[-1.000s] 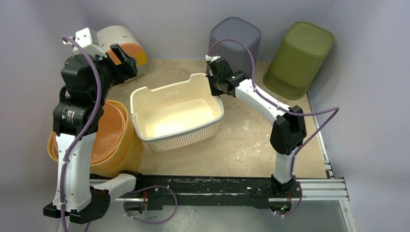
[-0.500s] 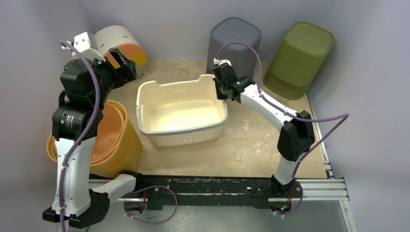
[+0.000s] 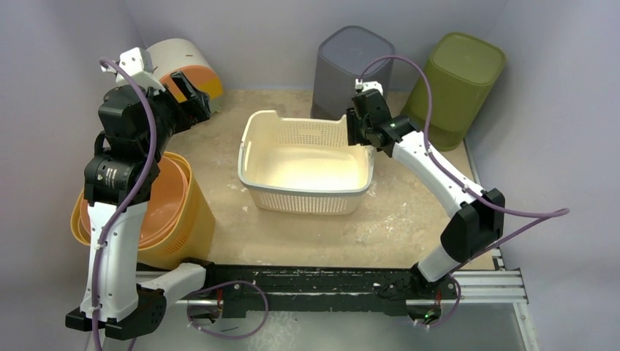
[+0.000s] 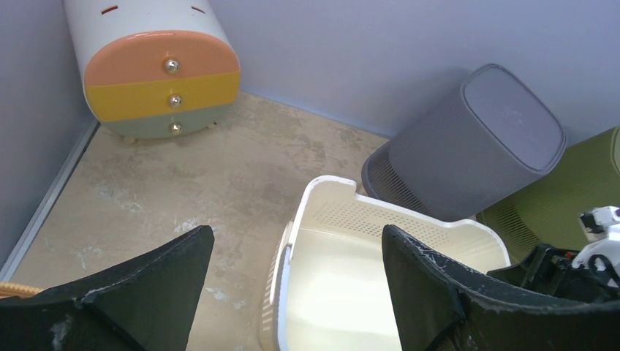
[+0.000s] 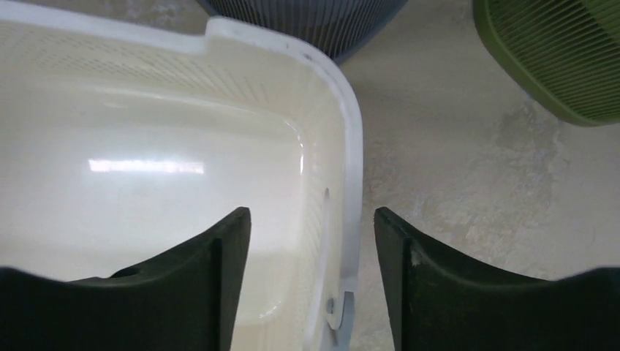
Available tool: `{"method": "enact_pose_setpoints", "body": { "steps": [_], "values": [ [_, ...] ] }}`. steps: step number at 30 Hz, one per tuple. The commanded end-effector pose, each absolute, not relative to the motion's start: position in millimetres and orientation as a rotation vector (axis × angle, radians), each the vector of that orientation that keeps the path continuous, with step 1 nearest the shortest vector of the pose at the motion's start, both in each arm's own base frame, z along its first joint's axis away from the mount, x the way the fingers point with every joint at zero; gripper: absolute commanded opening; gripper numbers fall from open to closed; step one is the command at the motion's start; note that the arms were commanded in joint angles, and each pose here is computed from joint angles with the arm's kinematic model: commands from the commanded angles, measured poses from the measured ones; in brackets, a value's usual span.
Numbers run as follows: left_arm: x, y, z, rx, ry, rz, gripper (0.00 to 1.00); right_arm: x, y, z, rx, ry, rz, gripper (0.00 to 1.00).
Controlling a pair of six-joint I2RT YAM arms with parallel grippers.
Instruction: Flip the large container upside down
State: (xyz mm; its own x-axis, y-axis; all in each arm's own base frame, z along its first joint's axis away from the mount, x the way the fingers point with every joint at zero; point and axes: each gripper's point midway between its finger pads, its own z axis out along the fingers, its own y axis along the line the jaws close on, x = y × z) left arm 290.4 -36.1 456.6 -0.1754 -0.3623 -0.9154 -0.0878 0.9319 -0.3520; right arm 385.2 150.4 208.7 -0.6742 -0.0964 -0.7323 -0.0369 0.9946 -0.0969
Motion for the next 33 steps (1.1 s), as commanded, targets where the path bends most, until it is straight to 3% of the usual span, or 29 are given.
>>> {"method": "enact_pose_setpoints", "body": {
  "steps": [1, 6, 12, 17, 23, 33],
  "values": [
    [293, -41, 466, -0.329, 1.704, -0.288, 0.82, 390, 150, 275, -0.078, 2.161, -0.043, 0.7],
    [293, -41, 464, -0.318, 1.708, -0.282, 0.82, 391, 161, 307, -0.104, 2.107, 0.006, 0.71],
    [294, -36, 475, -0.323, 1.684, -0.255, 0.82, 382, 266, 333, -0.237, 2.087, 0.269, 0.71],
    [294, -39, 485, -0.31, 1.663, -0.273, 0.82, 380, 357, 333, -0.255, 2.077, 0.544, 0.71],
    [288, -39, 486, -0.299, 1.662, -0.28, 0.82, 381, 429, 320, -0.277, 2.08, 0.681, 0.72],
    [276, -39, 484, -0.283, 1.675, -0.285, 0.82, 370, 491, 286, -0.288, 2.124, 0.864, 0.72]
  ]
}}
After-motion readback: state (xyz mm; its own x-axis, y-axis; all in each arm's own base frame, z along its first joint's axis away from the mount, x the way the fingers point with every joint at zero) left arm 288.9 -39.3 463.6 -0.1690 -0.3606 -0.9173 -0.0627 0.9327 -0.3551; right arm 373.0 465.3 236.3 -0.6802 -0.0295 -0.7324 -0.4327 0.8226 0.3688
